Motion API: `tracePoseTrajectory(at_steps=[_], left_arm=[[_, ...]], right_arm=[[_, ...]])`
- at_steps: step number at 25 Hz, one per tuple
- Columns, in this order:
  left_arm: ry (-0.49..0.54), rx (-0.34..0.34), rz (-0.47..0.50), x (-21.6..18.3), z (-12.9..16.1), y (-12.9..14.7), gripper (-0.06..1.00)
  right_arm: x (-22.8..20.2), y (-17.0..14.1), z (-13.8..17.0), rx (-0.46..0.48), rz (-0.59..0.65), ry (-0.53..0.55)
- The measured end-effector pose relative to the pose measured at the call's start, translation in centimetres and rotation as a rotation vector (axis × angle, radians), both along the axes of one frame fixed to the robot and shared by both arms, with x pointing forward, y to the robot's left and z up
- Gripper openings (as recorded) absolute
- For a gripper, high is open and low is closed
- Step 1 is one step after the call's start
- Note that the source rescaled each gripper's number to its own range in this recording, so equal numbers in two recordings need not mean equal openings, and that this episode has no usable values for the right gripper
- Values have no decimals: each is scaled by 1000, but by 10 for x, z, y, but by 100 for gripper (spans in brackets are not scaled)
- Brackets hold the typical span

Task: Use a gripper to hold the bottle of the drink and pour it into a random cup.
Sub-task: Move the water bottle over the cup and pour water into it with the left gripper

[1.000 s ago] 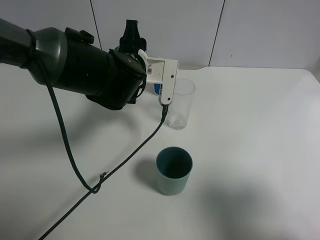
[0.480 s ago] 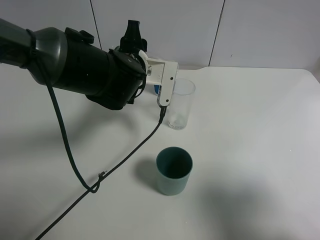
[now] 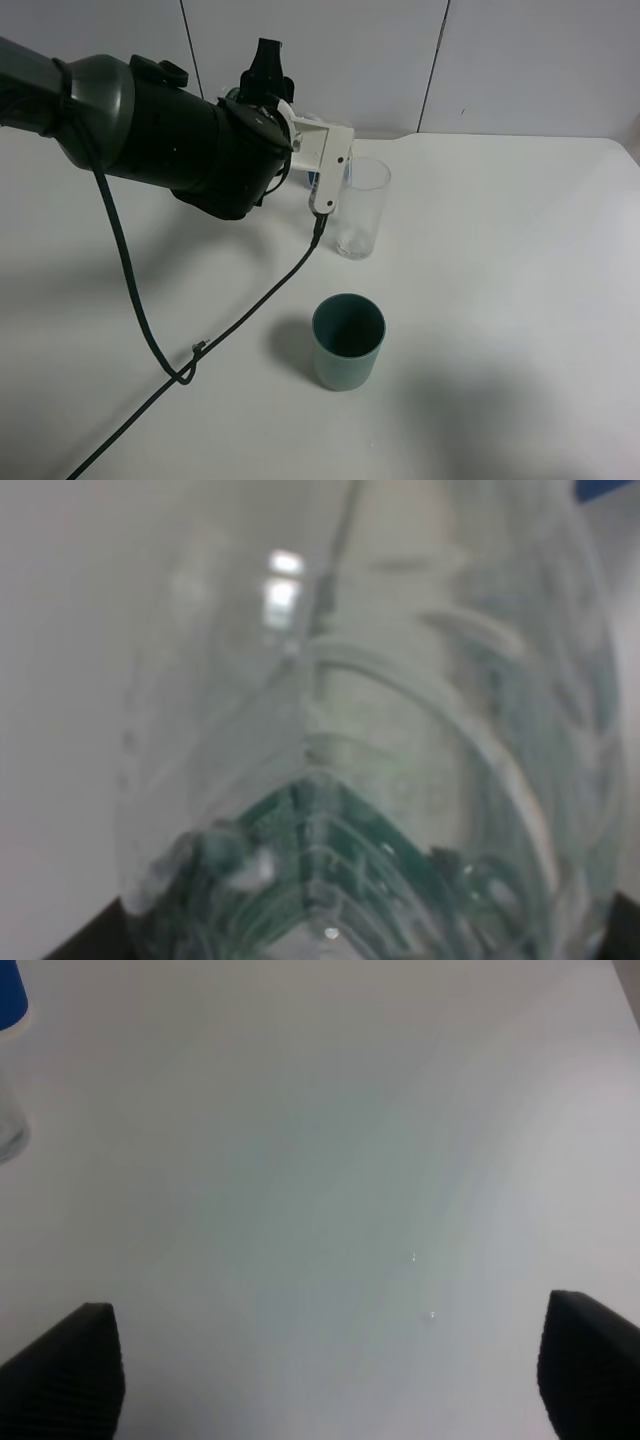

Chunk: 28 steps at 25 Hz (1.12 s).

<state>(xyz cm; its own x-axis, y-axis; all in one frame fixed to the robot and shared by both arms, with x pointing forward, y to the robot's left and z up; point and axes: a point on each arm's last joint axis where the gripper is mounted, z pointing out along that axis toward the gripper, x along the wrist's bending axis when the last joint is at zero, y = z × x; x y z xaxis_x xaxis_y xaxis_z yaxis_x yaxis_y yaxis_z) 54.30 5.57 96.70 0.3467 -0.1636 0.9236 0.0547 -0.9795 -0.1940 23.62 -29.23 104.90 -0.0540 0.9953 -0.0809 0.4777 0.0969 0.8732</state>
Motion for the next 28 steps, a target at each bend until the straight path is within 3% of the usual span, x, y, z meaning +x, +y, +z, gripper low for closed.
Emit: tracePoseTrajectory(at_steps=[28], left_arm=[[-18, 51, -19, 1, 2, 0, 0]], right_arm=[[0, 0, 0, 0, 0, 0]])
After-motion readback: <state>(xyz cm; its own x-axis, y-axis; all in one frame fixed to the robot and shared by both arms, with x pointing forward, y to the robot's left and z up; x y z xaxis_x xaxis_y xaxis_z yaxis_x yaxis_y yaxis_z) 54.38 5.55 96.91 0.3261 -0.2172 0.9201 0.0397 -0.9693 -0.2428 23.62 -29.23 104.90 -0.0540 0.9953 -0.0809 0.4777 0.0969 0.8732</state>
